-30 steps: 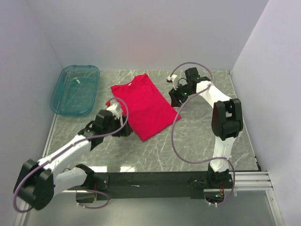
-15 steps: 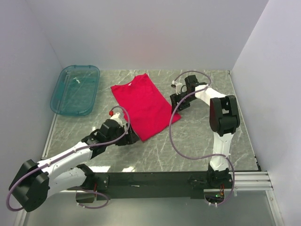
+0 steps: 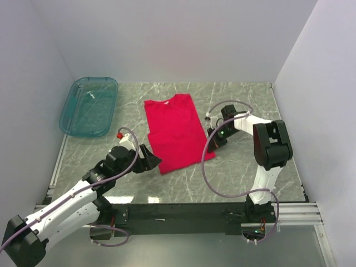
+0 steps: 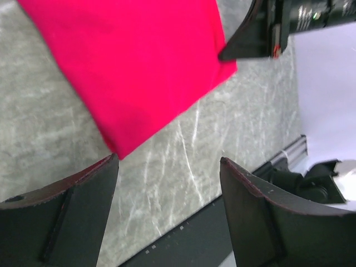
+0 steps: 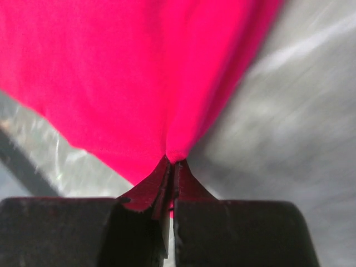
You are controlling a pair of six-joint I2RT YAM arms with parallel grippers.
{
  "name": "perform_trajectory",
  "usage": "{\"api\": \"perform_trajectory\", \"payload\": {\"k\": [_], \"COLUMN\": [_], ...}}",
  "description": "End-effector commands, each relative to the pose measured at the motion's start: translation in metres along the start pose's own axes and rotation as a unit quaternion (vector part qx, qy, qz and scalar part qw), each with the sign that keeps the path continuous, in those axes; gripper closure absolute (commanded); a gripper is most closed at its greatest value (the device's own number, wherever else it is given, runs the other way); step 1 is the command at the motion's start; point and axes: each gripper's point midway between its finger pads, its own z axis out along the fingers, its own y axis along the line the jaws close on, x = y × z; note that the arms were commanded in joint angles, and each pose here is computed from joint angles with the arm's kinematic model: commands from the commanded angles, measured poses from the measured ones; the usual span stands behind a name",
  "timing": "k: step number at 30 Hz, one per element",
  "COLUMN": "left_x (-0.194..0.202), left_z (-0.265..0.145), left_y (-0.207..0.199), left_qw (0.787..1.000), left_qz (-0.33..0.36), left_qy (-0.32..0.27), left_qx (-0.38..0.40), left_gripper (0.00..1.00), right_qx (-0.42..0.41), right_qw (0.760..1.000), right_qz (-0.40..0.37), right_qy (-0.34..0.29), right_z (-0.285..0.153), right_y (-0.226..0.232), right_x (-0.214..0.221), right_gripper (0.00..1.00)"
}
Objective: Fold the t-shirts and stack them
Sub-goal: Fold the tshirt
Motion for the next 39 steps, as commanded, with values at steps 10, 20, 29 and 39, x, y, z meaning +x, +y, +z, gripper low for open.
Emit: {"api": "perform_trajectory", "payload": {"k": [10, 20, 29, 39], "left_x": [-0.038, -0.036, -0.089, -0.074], "left_z": [-0.024, 0.013, 0.014, 0.051], "left_y": [-0.065, -0.024, -0.001, 0.027], "left_qw": [0.967, 0.825, 0.964, 0.998], "left_qz": [0.240, 0.565, 0.250, 0.002], "left_qy": [-0.013, 0.022, -0.057, -0.036], "left_qx": [0.081, -0.008, -0.073, -0.058], "left_gripper": [0.21, 0.12, 0.14, 0.31], "right_qx": [0.065, 0.106, 0.045, 0.059], "right_qw": [0.986, 0.806, 0.961, 0.984], "right_qz": [-0.150, -0.548, -0.204, -0.016], "right_qy": [-0.019, -0.199, -0.182, -0.165], "right_z": [-0.078, -0.099, -0.085, -0.039], "right_y": [0.027, 0.069, 0.044, -0.003], "right_x": [0.009, 0.026, -0.056, -0.115], "right_gripper": [0.25, 0.10, 0.46, 0.45]}}
